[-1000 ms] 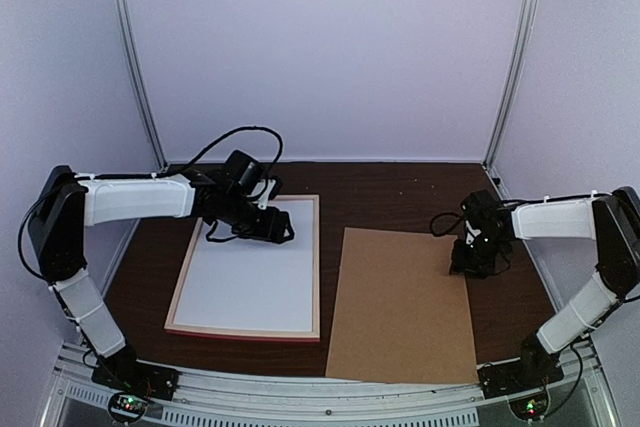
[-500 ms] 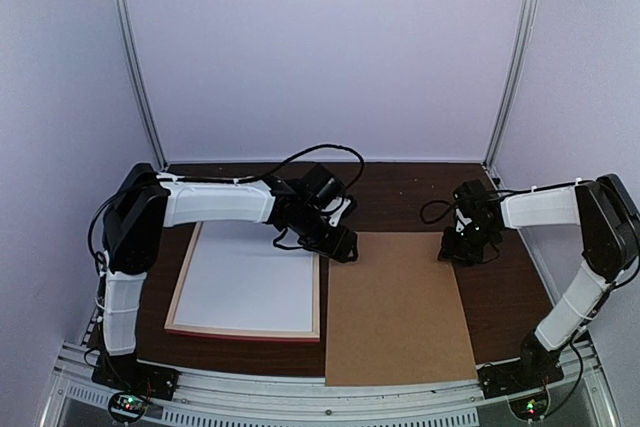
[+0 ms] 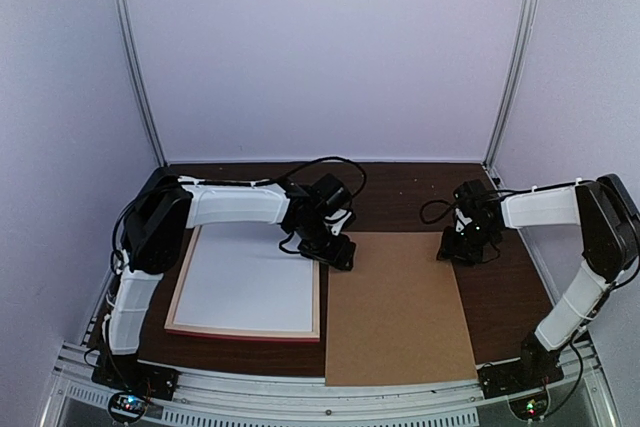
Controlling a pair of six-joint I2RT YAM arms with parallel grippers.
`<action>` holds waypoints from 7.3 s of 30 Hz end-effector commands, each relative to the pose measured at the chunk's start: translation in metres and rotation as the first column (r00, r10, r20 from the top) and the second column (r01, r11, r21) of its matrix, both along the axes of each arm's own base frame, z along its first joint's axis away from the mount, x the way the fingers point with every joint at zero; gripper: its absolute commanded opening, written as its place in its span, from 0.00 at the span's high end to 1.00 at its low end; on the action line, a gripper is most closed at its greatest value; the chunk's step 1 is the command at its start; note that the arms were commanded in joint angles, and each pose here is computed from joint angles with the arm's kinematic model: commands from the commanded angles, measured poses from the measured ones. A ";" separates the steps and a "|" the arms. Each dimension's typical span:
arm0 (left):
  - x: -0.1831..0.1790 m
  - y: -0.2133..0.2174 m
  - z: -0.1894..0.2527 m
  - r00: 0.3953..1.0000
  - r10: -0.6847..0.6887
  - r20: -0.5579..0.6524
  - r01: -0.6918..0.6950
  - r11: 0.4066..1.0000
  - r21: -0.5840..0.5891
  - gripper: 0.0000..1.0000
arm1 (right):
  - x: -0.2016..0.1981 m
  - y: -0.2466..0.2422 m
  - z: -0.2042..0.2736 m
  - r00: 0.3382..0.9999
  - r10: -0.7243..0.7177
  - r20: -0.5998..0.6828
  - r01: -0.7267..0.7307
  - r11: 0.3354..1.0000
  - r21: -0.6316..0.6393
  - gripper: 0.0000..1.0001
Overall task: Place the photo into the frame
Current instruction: Pick up the backboard from the center of the board.
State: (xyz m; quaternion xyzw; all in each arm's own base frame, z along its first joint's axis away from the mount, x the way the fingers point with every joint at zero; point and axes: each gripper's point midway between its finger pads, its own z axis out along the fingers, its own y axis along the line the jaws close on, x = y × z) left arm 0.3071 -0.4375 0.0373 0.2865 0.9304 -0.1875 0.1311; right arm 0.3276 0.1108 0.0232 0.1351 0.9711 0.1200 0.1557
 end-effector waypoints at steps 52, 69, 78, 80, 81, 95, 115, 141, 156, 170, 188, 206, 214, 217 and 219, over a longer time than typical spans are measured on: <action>0.063 0.007 -0.013 0.983 0.184 -0.018 -0.184 0.983 -0.024 0.30 | 0.021 0.056 0.021 0.987 0.156 0.036 -0.160 0.954 0.252 0.70; -0.022 0.033 -0.026 0.983 0.182 -0.008 -0.180 0.976 0.120 0.16 | -0.062 0.013 0.009 0.992 0.091 -0.084 -0.079 0.987 0.143 0.58; -0.077 0.042 -0.053 0.983 0.176 -0.051 -0.163 0.967 0.197 0.11 | -0.112 0.003 0.001 0.991 0.063 -0.114 -0.046 0.988 0.147 0.57; -0.093 0.043 -0.059 0.980 0.177 -0.091 -0.158 0.970 0.185 0.11 | -0.123 -0.002 0.000 0.991 0.063 -0.121 -0.049 0.992 0.118 0.56; -0.099 0.045 -0.062 0.978 0.180 -0.106 -0.159 0.970 0.185 0.11 | -0.127 -0.004 0.000 0.991 0.062 -0.120 -0.050 0.993 0.106 0.56; -0.150 0.066 -0.069 0.944 0.251 -0.214 -0.188 0.943 0.275 0.02 | -0.151 0.002 0.009 0.986 0.115 -0.123 -0.095 0.983 0.156 0.56; -0.175 0.026 -0.053 0.876 0.224 -0.427 -0.199 0.975 0.103 0.03 | -0.140 0.034 0.013 0.975 0.167 -0.146 -0.121 0.952 0.281 0.60; -0.135 -0.023 0.001 0.912 0.153 -0.382 -0.219 0.966 -0.137 0.11 | -0.134 0.049 0.065 0.989 0.146 -0.028 -0.123 0.910 0.397 0.71; -0.166 -0.056 0.027 0.921 0.046 -0.387 -0.141 0.965 -0.222 0.22 | -0.146 0.034 0.036 0.980 0.180 -0.084 -0.147 0.942 0.303 0.69; -0.163 -0.067 0.046 0.940 0.019 -0.340 -0.111 0.961 -0.253 0.26 | -0.137 0.031 0.029 0.981 0.177 -0.075 -0.152 0.952 0.267 0.68; -0.060 -0.065 0.071 0.960 0.079 -0.267 -0.181 0.906 -0.383 0.31 | -0.092 0.046 0.015 0.989 0.143 -0.048 -0.125 0.953 0.276 0.69; -0.042 -0.056 0.151 0.962 -0.034 -0.271 -0.150 0.765 -0.627 0.43 | -0.066 0.054 -0.007 0.982 0.187 -0.018 -0.176 0.953 0.248 0.69; -0.040 -0.047 0.169 0.965 -0.043 -0.260 -0.141 0.748 -0.648 0.53 | -0.060 0.059 -0.013 0.980 0.196 -0.007 -0.188 0.946 0.263 0.69; -0.039 -0.043 0.169 0.965 -0.037 -0.260 -0.142 0.760 -0.635 0.60 | -0.058 0.062 -0.013 0.979 0.202 -0.003 -0.194 0.942 0.273 0.69; -0.039 -0.039 0.164 0.963 -0.022 -0.267 -0.151 0.781 -0.606 0.65 | -0.057 0.064 -0.012 0.978 0.208 -0.001 -0.199 0.939 0.281 0.68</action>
